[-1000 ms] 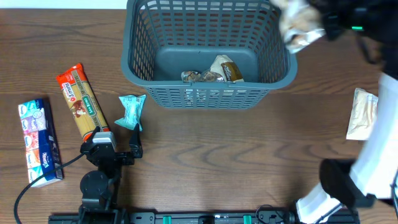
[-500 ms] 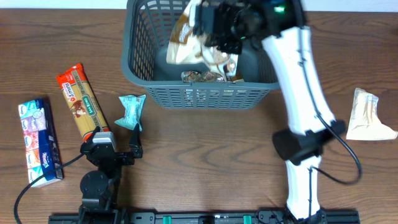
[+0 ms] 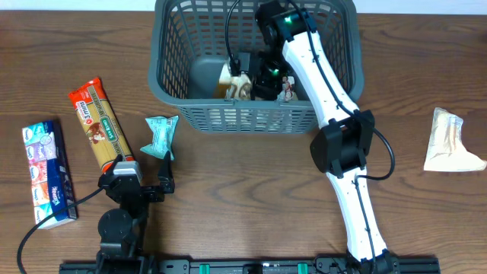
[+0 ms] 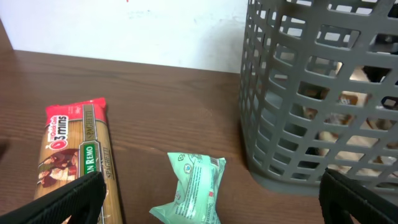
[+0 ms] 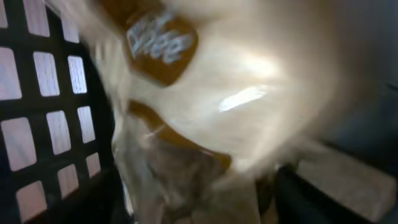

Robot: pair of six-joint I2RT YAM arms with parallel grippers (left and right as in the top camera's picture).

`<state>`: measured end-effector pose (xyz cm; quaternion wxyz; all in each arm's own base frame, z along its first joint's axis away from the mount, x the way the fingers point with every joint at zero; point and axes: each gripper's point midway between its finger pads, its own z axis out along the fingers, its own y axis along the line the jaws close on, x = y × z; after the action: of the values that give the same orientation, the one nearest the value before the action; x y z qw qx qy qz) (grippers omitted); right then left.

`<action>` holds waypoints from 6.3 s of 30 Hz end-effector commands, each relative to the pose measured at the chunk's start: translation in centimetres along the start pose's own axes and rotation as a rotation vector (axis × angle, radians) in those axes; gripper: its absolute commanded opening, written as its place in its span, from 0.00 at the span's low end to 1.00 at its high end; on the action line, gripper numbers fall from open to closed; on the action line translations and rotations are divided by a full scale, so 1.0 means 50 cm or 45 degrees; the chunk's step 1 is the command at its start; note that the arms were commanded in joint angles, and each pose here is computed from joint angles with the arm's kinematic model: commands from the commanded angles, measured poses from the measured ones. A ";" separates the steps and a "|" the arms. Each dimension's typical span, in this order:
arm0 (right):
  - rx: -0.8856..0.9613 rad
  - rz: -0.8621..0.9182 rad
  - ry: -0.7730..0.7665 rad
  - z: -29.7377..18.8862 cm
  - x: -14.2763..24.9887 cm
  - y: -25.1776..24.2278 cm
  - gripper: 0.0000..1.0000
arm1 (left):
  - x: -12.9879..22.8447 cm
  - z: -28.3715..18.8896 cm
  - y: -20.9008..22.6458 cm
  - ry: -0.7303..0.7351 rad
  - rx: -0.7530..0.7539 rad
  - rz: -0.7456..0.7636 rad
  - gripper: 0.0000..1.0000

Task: Pack container
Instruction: 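Lower the brown pouch into the basket and release it, then move the right gripper to the cream pouch and grasp it, then carry the cream pouch into the basket and open the right gripper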

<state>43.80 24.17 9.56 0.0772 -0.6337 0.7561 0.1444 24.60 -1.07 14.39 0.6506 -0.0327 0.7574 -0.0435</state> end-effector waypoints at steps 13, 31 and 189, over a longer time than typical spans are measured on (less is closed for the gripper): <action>1.004 0.293 -0.313 -0.624 0.095 -0.026 0.75 | 0.035 0.003 0.013 0.065 -0.043 -0.002 0.99; 1.196 1.963 -0.364 -0.798 0.719 0.125 0.95 | 0.035 0.003 0.013 0.065 -0.043 -0.002 0.99; 0.069 -0.013 -0.260 -0.136 0.007 0.122 0.33 | 0.036 0.003 0.013 0.067 -0.045 -0.062 0.98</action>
<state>38.12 21.87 14.73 0.1451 -0.6187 0.7525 0.1733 24.60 -1.07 14.38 0.6492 -0.0512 0.7565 -0.0594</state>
